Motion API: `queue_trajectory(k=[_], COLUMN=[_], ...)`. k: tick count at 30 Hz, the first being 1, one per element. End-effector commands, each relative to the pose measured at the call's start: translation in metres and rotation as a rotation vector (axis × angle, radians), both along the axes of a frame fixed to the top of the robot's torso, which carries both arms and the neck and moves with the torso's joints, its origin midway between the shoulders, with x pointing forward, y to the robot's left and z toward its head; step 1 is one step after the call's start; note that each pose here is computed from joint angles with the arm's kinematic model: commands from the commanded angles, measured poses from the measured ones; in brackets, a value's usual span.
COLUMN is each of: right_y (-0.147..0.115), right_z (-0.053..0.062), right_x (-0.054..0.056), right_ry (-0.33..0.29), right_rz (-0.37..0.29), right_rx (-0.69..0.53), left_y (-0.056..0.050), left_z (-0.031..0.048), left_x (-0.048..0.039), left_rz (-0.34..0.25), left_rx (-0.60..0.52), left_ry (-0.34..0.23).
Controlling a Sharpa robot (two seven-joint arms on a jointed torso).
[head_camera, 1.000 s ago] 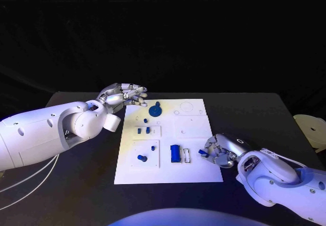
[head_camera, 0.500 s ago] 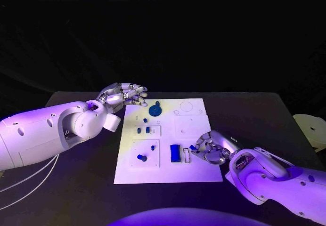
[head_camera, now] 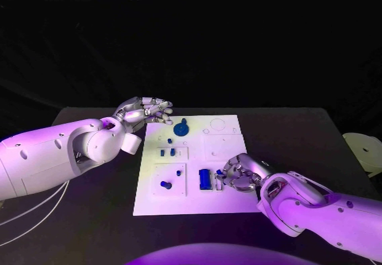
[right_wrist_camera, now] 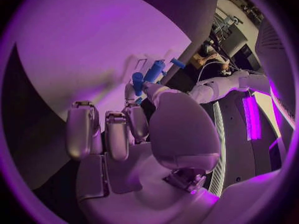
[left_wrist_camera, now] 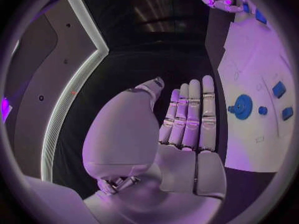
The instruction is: Assemble the parts on the task board
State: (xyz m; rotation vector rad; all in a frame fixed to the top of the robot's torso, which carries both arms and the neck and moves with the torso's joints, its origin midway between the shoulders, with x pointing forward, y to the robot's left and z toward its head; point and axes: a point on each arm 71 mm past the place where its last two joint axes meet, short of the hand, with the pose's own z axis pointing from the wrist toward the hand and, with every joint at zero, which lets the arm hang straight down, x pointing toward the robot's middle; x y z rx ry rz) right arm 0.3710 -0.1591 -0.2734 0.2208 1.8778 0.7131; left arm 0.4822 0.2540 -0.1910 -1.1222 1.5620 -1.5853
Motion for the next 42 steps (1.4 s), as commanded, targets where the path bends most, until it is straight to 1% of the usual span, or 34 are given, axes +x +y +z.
queue_trajectory(k=[1,7,18,27,42], right_y=[0.0039,0.0065,0.0069,0.0071,0.0060], right_z=[-0.0033,-0.0059,-0.0100,-0.0098,-0.0078], right_x=[-0.0018,-0.0024,-0.0019,-0.0011,-0.0019], right_ry=[0.018,0.031,0.056,0.031,0.011], right_rz=[0.038,0.056,0.069,0.080,0.083], right_rx=[-0.026,-0.047,-0.082,-0.104,-0.093], left_y=[-0.0027,-0.0027,-0.0023,-0.0020,-0.0009], left_z=[0.0014,0.0012,0.0011,0.0010,0.0008], left_x=[-0.0006,-0.0007,-0.0009,-0.0010,-0.0009], left_rz=[-0.016,-0.018,-0.019,-0.019,-0.018], left_rx=[-0.015,-0.014,-0.013,-0.011,-0.009], left_ry=[-0.008,-0.005,-0.002,0.000,0.002])
